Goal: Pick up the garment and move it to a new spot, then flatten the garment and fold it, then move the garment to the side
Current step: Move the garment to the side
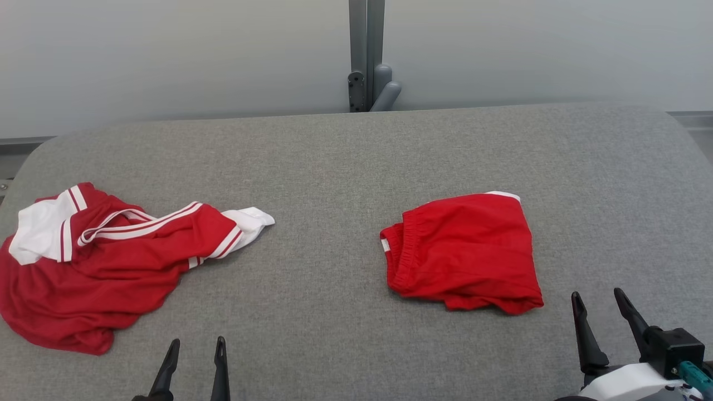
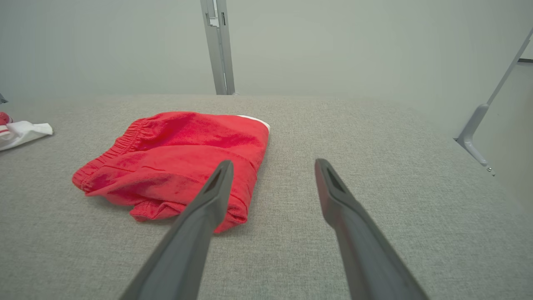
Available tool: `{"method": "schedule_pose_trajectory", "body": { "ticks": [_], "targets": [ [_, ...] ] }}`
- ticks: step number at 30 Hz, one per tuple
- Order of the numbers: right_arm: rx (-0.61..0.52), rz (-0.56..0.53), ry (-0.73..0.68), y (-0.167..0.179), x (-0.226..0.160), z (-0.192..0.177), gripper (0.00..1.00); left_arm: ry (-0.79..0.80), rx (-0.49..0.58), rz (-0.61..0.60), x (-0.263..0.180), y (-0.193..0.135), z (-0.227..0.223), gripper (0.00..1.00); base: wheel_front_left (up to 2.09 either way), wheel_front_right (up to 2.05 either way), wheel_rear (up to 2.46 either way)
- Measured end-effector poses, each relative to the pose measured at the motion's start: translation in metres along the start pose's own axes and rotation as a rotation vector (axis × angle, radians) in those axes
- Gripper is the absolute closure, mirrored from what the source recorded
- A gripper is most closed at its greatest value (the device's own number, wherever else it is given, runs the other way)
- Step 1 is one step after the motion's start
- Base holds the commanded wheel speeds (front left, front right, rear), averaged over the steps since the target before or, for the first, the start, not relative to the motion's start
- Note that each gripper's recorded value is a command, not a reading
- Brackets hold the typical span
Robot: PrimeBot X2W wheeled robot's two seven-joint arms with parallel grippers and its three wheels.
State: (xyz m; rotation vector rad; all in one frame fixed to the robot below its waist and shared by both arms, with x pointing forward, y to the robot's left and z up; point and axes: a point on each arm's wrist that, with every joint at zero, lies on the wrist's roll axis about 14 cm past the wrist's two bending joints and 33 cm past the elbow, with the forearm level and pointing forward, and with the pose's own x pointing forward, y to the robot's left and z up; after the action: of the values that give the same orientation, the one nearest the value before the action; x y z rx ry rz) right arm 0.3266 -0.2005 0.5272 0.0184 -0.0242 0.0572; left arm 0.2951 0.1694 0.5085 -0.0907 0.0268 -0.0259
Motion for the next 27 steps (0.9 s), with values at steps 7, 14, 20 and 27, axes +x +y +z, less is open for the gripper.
{"method": "schedule_pose_trajectory", "body": {
  "ticks": [7,14,20,27],
  "targets": [
    [0.186,-0.062,0.002,-0.007,0.013,-0.006,0.0,0.004,-0.001,0.003,0.001,0.001,-0.001,0.0,0.0,0.0,0.0],
    [0.365,0.016,0.252,0.0,0.079,-0.016,0.0,0.012,0.009,-0.043,0.017,-0.01,-0.002,0.0,0.0,0.0,0.0],
    [0.406,0.057,0.533,0.018,0.108,-0.056,0.0,0.049,0.01,-0.058,0.029,-0.012,-0.013,0.0,0.0,0.0,0.0],
    [0.446,0.111,0.667,0.052,0.123,-0.082,0.9,0.061,0.01,-0.021,0.029,-0.002,-0.016,0.0,0.0,0.0,0.0]
  ]
}}
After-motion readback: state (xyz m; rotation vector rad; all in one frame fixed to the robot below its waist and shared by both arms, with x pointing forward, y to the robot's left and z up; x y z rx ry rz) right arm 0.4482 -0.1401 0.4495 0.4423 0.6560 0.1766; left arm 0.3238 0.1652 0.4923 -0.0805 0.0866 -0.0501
